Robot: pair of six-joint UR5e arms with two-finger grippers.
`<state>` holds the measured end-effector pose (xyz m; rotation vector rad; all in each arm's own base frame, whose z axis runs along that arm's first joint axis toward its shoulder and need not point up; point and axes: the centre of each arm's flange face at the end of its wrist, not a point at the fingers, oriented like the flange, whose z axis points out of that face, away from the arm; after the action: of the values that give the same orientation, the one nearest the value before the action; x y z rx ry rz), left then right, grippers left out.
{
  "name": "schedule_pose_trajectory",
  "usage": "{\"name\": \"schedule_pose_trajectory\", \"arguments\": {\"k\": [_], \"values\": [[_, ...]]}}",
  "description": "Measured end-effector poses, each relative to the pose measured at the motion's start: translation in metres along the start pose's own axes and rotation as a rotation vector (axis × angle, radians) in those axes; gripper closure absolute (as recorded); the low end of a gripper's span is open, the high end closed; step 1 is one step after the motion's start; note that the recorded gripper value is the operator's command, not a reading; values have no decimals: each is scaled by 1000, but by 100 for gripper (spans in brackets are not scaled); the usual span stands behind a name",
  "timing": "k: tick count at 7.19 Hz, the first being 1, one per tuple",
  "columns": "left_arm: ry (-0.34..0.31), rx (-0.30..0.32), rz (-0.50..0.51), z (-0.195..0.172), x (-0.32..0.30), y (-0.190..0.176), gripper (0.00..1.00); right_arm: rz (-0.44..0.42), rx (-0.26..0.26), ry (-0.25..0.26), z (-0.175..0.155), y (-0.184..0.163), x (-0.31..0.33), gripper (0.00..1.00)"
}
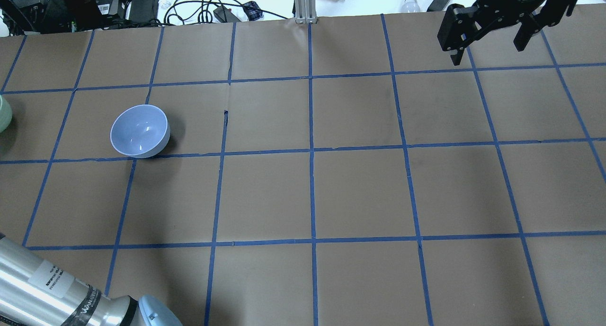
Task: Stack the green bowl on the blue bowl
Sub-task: 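Lower the left gripper onto the pale green bowl rim and close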
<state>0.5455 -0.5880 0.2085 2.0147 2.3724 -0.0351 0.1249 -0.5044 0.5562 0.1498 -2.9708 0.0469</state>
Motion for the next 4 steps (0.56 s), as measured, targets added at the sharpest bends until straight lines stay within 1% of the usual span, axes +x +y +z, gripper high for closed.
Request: {"name": "schedule_pose_trajectory", "arguments": {"k": [2, 3, 4], "values": [[-4, -3, 1, 2, -1, 0, 21, 0, 0, 0, 0, 0, 0, 0], [-10, 2, 1, 2, -2, -1, 26, 0, 0, 0, 0, 0, 0, 0], [-22, 8, 1, 2, -3, -2, 34, 0, 0, 0, 0, 0, 0, 0]]}}
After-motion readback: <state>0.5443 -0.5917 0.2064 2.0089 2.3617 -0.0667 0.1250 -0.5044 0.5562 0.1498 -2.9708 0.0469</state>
